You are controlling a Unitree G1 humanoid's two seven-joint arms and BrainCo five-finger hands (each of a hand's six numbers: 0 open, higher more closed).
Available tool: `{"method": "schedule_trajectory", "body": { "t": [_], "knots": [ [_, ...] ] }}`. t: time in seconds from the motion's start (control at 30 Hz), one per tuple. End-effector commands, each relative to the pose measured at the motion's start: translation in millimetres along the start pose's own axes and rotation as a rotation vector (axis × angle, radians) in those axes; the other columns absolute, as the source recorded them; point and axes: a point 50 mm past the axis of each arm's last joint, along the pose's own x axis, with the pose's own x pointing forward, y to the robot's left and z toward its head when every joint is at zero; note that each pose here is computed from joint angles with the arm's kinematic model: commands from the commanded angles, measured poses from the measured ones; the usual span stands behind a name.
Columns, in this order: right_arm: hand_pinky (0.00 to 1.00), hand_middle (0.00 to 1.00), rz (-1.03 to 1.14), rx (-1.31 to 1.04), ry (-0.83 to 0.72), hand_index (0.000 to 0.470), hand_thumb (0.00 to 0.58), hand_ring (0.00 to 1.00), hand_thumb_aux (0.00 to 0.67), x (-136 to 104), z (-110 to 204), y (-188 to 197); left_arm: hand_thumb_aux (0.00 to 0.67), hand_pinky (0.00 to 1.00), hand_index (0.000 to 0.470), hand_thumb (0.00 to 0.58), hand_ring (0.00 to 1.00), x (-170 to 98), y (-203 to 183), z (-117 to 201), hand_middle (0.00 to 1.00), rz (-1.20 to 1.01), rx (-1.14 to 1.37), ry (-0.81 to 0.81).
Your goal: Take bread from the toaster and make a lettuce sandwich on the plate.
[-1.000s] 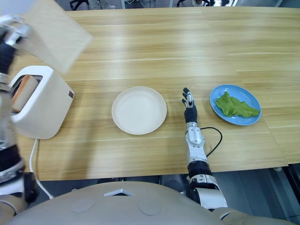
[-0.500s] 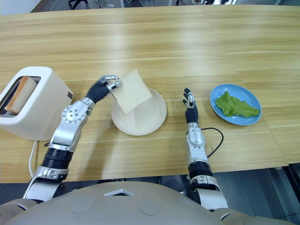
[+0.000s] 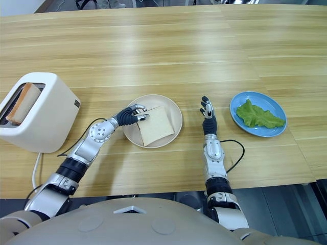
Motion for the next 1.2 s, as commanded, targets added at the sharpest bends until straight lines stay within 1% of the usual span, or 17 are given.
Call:
{"method": "schedule_trajectory", "body": {
  "t": [0.03, 0.13, 0.27, 0.4, 0.5, 0.57, 0.63, 0.73, 0.83, 0.87, 0.93, 0.97, 1.0, 1.07, 1.13, 1.2],
  "knots": [
    [0.00, 0.00, -0.003, -0.001, 0.038, 0.000, 0.000, 0.00, 0.000, -4.0, -6.0, -0.4, 0.000, 0.00, 0.000, 0.000, 0.00, 0.6, 10.7, 7.2, 0.00, 0.068, 0.292, -0.025],
    [0.00, 0.00, 0.001, -0.002, 0.038, 0.000, 0.000, 0.00, 0.000, -3.3, -5.7, 0.2, 0.000, 0.00, 0.000, 0.000, 0.00, -3.5, 20.6, 15.5, 0.00, 0.154, 0.483, -0.054],
    [0.00, 0.00, 0.005, -0.003, 0.037, 0.000, 0.000, 0.00, 0.000, -3.3, -5.3, 0.4, 0.000, 0.00, 0.000, 0.000, 0.00, -13.0, 36.7, 26.6, 0.00, 0.295, 0.652, -0.051],
    [0.00, 0.00, 0.007, -0.006, 0.029, 0.000, 0.000, 0.00, 0.000, -3.7, -3.7, 1.2, 0.000, 0.00, 0.000, 0.000, 0.00, -23.2, 48.1, 39.9, 0.00, 0.395, 0.700, -0.086],
    [0.00, 0.00, 0.029, -0.031, -0.016, 0.000, 0.000, 0.00, 0.000, -3.1, 4.2, 4.1, 0.000, 0.00, 0.000, 0.000, 0.00, -31.8, 58.3, 42.7, 0.00, 0.454, 0.708, -0.082],
    [0.00, 0.00, 0.057, -0.059, -0.072, 0.000, 0.000, 0.00, 0.000, -4.0, 15.2, 6.9, 0.000, 0.00, 0.000, 0.000, 0.00, -38.6, 64.6, 42.7, 0.00, 0.486, 0.706, -0.082],
    [0.00, 0.00, 0.105, -0.089, -0.148, 0.000, 0.000, 0.00, 0.000, -4.9, 32.5, 10.0, 0.000, 0.00, 0.000, 0.000, 0.00, -45.4, 67.7, 40.9, 0.00, 0.513, 0.663, -0.076],
    [0.00, 0.00, 0.157, -0.166, -0.313, 0.000, 0.000, 0.00, 0.000, -11.2, 75.1, 5.6, 0.000, 0.00, 0.000, 0.000, 0.00, -50.3, 63.5, 35.9, 0.00, 0.517, 0.475, -0.091],
    [0.00, 0.00, 0.130, -0.362, -0.527, 0.000, 0.000, 0.00, 0.000, -22.3, 136.5, -17.6, 0.000, 0.00, 0.000, 0.000, 0.00, -48.5, 48.9, 22.3, 0.00, 0.497, 0.098, -0.085],
    [0.00, 0.00, 0.091, -0.475, -0.589, 0.000, 0.000, 0.00, 0.000, -26.0, 157.4, -29.4, 0.000, 0.00, 0.000, 0.000, 0.00, -47.3, 42.1, 16.4, 0.00, 0.482, -0.005, -0.071],
    [0.00, 0.00, -0.021, -0.741, -0.649, 0.000, 0.000, 0.00, 0.000, -30.6, 189.0, -55.5, 0.000, 0.00, 0.000, 0.000, 0.00, -47.1, 32.5, 9.0, 0.00, 0.484, -0.179, -0.069],
    [0.00, 0.00, -0.073, -0.865, -0.649, 0.000, 0.000, 0.00, 0.000, -30.3, 198.3, -68.6, 0.000, 0.00, 0.000, 0.000, 0.00, -47.4, 29.0, 6.1, 0.00, 0.488, -0.266, -0.064],
    [0.00, 0.00, -0.103, -0.977, -0.622, 0.000, 0.000, 0.00, 0.000, -27.1, 201.8, -80.5, 0.000, 0.00, 0.000, 0.000, 0.00, -47.9, 26.2, 5.0, 0.00, 0.488, -0.352, -0.068],
    [0.00, 0.00, -0.135, -1.204, -0.513, 0.000, 0.000, 0.00, 0.000, -12.4, 196.2, -106.6, 0.000, 0.00, 0.000, 0.000, 0.00, -49.4, 20.7, 9.1, 0.00, 0.479, -0.489, -0.109],
    [0.00, 0.00, -0.131, -1.419, -0.411, 0.000, 0.000, 0.00, 0.000, 0.7, 184.5, -128.4, 0.000, 0.00, 0.000, 0.000, 0.00, -51.1, 19.3, 14.5, 0.00, 0.488, -0.501, -0.146],
    [0.00, 0.00, -0.108, -1.581, -0.364, 0.000, 0.000, 0.00, 0.000, 8.5, 174.1, -143.3, 0.000, 0.00, 0.000, 0.000, 0.00, -50.3, 17.6, 20.4, 0.00, 0.497, -0.504, -0.182]
  ]
}}
